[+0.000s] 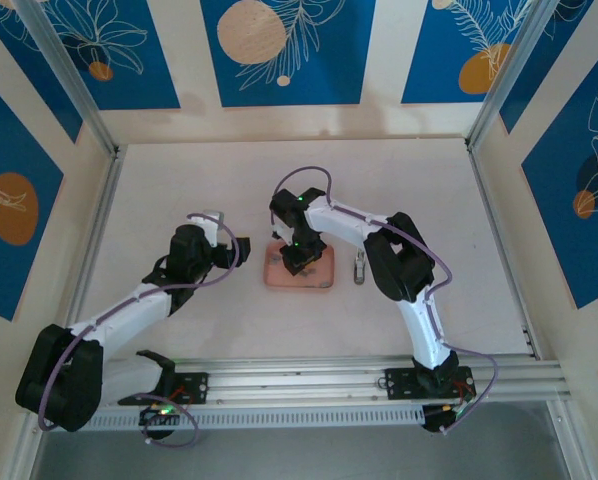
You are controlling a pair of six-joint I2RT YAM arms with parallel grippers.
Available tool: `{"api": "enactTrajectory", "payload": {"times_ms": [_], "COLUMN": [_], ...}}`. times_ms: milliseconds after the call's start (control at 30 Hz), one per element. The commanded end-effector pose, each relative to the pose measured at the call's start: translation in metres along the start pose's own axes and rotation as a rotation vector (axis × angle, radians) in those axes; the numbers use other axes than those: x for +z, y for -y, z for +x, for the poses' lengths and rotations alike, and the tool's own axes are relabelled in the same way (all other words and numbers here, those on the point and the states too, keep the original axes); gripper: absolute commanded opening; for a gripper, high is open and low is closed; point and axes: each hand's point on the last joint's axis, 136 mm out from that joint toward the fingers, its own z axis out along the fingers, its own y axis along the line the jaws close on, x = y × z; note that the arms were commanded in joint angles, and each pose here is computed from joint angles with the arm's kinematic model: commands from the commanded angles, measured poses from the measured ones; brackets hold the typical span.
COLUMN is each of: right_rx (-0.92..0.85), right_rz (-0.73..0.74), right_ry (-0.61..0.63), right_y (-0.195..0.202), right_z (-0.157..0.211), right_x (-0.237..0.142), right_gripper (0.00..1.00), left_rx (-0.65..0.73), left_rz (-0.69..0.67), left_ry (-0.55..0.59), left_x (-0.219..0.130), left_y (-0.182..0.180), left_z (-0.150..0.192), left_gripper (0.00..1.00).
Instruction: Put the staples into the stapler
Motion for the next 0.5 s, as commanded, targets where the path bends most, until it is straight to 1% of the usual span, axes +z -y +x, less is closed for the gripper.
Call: {"api": "enactTrajectory", "payload": {"times_ms": [0,267,467], "right_rx": [-0.011,-0.012,0.007], "right_rz": [0.008,0.049,0.074], "right_ry": [-0.03,-0.064,-0.072], "right_y": [0.0,0.003,0.006], "right_z": [0.001,0.007,0.008], "right_x": [0.006,0.017,0.025], "right_gripper": [0.35,0.35,0.3], "left_rx": [0.0,0.001,0.006], "left_rz": [0.006,0.013,0.016], "left_ry": [0.02,0.021,0.029], "left_x": [-0.003,-0.004,-0.006], "left_y": [0.0,0.002,0.002], "left_z": [-0.012,-0.012,-0.015], "left_gripper": [0.95,0.95,0.95]}}
